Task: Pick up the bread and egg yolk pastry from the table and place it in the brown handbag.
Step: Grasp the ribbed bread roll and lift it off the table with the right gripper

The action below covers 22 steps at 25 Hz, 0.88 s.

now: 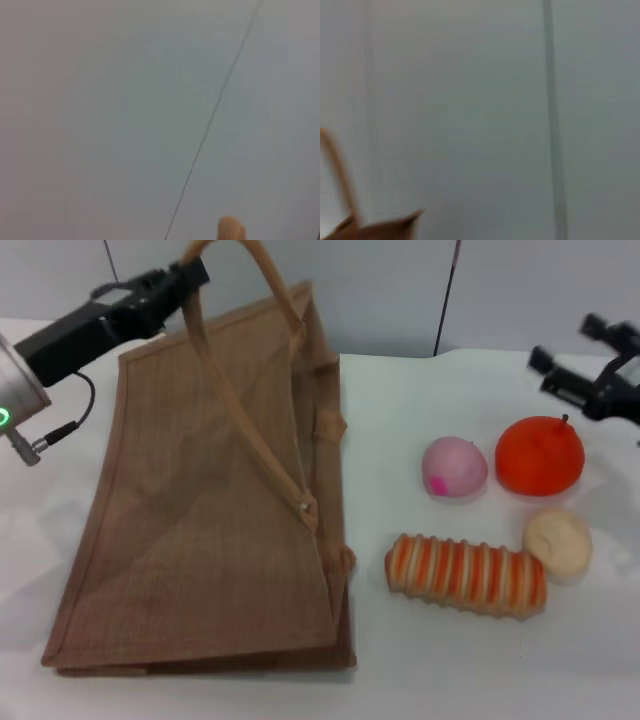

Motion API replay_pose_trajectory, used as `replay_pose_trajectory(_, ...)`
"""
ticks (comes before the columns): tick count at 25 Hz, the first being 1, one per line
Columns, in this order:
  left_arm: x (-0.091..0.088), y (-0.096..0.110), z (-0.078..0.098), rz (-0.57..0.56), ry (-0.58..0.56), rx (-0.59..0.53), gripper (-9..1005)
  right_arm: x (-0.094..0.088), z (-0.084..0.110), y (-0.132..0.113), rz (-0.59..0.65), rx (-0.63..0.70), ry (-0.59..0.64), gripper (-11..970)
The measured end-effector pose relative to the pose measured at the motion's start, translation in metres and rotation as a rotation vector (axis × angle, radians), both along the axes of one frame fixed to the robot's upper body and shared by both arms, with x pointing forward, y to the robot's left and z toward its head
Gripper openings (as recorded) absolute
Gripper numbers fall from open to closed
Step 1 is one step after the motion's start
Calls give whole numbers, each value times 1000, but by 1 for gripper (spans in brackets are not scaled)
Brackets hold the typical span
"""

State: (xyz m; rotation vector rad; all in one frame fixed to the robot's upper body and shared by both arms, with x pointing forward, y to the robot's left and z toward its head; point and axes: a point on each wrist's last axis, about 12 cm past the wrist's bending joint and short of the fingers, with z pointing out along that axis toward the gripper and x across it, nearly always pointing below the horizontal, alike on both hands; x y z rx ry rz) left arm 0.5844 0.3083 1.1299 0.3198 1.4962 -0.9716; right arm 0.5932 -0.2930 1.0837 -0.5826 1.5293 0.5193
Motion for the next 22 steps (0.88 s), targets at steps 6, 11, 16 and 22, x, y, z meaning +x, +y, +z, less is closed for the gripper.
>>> replay_pose_trajectory(6,-18,6,3,-19,-95,-61,122,-7,16,5,278,-55,55,880)
replay_pose_trajectory(11,-27,6,2,-57,-117,-83,122,-15,18,11,437,-129,143,880)
replay_pose_trajectory(16,-35,8,1,-77,-128,-93,122,-15,12,33,542,-273,244,879)
replay_pose_trajectory(22,-39,13,0,-70,-131,-98,122,-12,10,59,559,-499,357,879)
